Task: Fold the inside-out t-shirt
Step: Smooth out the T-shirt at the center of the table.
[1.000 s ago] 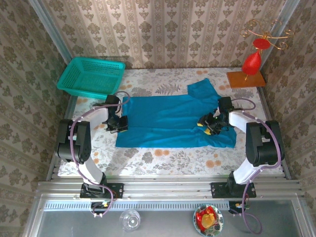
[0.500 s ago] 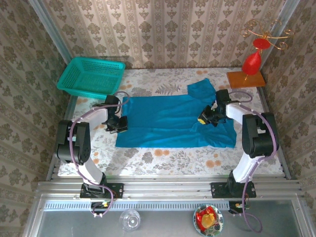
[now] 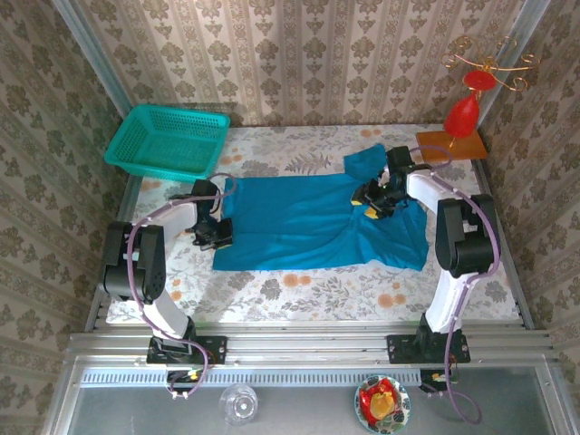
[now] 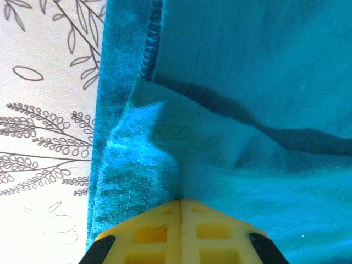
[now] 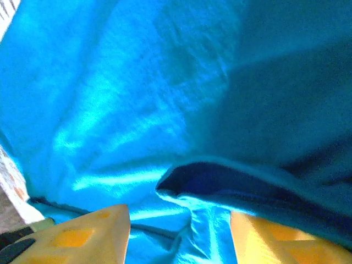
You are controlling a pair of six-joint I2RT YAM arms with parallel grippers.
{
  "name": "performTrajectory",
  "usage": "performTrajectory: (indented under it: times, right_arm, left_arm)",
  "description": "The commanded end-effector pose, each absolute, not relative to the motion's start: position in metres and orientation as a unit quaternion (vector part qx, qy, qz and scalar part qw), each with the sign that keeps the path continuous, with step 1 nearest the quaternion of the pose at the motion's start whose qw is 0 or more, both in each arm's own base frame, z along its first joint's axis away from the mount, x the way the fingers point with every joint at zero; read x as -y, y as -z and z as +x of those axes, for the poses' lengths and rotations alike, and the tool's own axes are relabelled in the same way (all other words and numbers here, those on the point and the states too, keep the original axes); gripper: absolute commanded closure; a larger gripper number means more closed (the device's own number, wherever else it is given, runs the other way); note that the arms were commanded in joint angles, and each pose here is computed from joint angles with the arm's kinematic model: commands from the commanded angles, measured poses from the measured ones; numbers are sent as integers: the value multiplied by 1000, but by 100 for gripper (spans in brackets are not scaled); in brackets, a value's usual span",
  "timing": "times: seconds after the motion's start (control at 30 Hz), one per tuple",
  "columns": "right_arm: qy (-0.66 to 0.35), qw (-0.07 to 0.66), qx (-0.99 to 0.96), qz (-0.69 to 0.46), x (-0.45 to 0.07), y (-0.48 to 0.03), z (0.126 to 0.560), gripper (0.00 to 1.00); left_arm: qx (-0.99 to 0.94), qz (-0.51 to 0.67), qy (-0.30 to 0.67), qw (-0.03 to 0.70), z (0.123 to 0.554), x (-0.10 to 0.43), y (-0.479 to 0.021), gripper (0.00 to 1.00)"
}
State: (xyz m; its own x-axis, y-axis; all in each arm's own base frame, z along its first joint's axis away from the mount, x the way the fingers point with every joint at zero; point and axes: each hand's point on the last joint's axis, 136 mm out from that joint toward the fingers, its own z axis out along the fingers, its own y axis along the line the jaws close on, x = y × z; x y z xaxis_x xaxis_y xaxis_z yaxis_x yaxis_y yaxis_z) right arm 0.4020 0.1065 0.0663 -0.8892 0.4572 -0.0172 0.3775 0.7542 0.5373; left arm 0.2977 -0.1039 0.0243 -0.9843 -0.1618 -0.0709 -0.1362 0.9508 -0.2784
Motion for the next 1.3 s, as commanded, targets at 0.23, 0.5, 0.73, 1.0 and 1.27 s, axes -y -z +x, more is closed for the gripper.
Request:
performTrajectory:
  times: [0.23,0.5,0.73,1.0,1.27]
  right_arm:
    - [-186,69,-946,255,-49,-59,319,30]
    - [-147,35,-937,315,-17,-28,272,27]
    - [-110,41,-909,399,32,-22,246,18]
    - [-163,110,-910,366,20,-68,268,20]
    - [-223,133,-929,265,-40,-100,332,37]
  left_arm:
    - [-989,-60,128,30,299,100,-15,96]
    - [-991,-71,113,18,285,89,-7,96]
    - [-990,-85,113,8,263,80,-3,96]
    - [-980,-90,170,52,269,98,-41,95]
    - [-978,-62,187,73,273,110,-63,95]
